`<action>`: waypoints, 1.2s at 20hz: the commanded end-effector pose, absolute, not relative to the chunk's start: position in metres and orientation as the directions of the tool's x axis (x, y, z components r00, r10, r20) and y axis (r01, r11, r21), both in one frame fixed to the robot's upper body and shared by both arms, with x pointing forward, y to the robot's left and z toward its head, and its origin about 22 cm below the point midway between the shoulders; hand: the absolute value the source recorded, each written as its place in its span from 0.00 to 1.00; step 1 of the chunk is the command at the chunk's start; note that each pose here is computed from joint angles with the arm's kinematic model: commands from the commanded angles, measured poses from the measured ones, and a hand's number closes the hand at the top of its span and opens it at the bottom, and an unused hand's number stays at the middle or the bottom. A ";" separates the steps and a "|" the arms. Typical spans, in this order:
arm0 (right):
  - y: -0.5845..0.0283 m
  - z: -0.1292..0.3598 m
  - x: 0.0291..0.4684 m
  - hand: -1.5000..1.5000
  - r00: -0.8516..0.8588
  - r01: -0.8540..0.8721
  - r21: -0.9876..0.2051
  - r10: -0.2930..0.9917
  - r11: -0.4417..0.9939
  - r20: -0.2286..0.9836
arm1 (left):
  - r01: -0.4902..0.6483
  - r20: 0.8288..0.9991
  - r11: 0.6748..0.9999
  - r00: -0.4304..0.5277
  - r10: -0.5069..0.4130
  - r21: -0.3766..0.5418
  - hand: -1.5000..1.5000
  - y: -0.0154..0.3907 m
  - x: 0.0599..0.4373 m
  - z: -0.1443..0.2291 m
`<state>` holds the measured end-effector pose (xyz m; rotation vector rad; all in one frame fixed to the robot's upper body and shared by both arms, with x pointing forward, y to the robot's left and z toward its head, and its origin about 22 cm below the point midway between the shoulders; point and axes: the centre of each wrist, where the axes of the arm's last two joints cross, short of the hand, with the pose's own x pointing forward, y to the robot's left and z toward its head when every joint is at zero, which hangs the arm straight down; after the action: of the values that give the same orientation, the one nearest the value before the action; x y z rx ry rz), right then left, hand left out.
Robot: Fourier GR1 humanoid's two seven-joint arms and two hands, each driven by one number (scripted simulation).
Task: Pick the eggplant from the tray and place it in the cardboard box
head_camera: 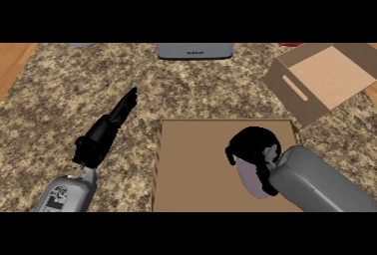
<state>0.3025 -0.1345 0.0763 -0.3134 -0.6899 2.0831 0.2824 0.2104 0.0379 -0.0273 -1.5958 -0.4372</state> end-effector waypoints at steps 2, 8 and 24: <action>-0.186 0.149 0.311 1.00 -0.600 -0.442 -0.872 0.792 -0.210 0.113 | 0.235 0.969 0.940 -0.059 -0.241 0.248 0.50 0.222 0.279 0.035; -0.266 0.179 0.308 1.00 -0.646 -0.163 -0.986 0.759 -0.036 0.079 | 0.207 0.968 0.946 -0.055 -0.244 0.250 0.50 0.229 0.275 0.032; -0.525 0.224 0.232 1.00 -0.727 0.040 -0.903 0.632 0.428 0.268 | 0.242 0.967 0.936 -0.073 -0.244 0.254 0.50 0.228 0.277 0.041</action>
<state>0.2592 -0.4768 0.2018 -0.5903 -1.9788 1.4032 0.2722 0.2310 0.0365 0.0062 -1.5918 -0.3908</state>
